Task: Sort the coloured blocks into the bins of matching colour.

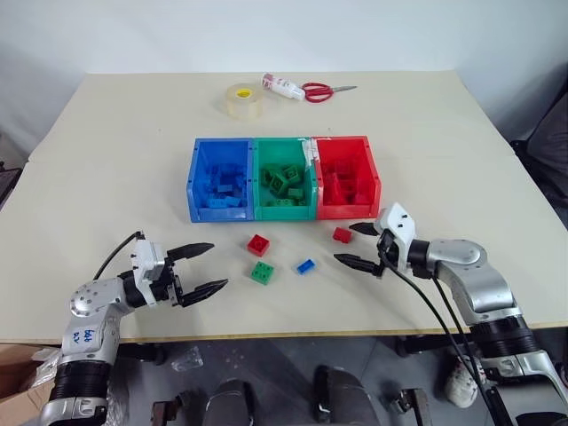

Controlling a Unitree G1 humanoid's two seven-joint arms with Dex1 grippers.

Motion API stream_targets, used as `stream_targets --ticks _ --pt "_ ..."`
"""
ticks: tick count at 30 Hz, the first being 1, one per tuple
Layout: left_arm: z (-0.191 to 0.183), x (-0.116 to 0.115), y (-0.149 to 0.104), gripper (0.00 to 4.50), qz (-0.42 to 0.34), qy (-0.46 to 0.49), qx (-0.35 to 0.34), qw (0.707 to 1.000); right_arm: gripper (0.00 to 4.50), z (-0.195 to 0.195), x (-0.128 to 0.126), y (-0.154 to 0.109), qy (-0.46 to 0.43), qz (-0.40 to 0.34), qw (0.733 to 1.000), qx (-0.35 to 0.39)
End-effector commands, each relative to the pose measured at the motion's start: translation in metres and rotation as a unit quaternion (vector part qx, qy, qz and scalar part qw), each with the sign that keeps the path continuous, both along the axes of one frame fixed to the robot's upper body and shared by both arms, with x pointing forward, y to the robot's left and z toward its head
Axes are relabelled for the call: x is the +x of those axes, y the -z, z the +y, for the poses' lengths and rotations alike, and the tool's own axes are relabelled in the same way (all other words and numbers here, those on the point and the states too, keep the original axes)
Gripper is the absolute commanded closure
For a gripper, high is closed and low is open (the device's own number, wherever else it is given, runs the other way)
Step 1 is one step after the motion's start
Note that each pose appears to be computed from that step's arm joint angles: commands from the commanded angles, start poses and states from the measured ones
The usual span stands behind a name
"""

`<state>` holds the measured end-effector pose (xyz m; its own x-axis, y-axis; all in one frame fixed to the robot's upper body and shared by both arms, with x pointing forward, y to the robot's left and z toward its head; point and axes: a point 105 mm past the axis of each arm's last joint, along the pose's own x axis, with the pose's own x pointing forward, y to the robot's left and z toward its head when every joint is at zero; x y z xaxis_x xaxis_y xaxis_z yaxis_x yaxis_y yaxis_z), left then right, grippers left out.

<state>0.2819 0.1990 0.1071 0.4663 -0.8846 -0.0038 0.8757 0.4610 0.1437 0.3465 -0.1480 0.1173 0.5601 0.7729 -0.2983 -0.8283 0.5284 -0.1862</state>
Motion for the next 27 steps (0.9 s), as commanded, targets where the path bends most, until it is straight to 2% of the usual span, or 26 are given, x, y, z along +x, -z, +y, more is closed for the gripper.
stream_targets --ticks 1,3,6,14,15,19,21,24,27 --pt "0.004 -0.007 -0.009 0.00 -0.018 -0.008 -0.004 1.000 0.06 0.005 0.008 -0.003 -0.003 -0.017 1.000 -0.004" --pt "0.003 -0.008 -0.009 0.00 -0.017 -0.010 -0.005 1.000 0.06 0.004 0.013 0.001 0.008 -0.011 1.000 -0.010" --pt "0.002 -0.008 -0.010 0.00 -0.018 -0.011 -0.008 1.000 0.69 0.009 0.016 0.002 0.008 -0.007 1.000 0.000" --pt "0.001 -0.006 -0.010 0.00 -0.018 -0.007 -0.010 1.000 3.45 0.016 0.008 -0.009 -0.004 -0.018 1.000 0.010" --pt "0.001 -0.006 -0.010 0.00 -0.018 -0.006 -0.011 1.000 3.60 0.016 0.005 -0.012 -0.007 -0.020 1.000 0.011" --pt "-0.004 -0.002 -0.010 0.00 -0.019 0.000 -0.015 1.000 3.59 0.017 -0.002 -0.033 -0.017 -0.040 0.999 0.025" --pt "-0.005 -0.001 -0.010 0.00 -0.019 0.004 -0.016 1.000 3.59 0.017 -0.004 -0.053 -0.022 -0.064 0.997 0.040" --pt "-0.007 0.002 -0.010 0.00 -0.018 0.008 -0.016 1.000 3.59 0.013 0.004 -0.081 -0.008 -0.102 0.993 0.050" --pt "-0.010 0.006 -0.011 0.00 -0.021 0.015 -0.017 1.000 3.59 0.007 0.026 -0.108 0.024 -0.149 0.987 0.056"
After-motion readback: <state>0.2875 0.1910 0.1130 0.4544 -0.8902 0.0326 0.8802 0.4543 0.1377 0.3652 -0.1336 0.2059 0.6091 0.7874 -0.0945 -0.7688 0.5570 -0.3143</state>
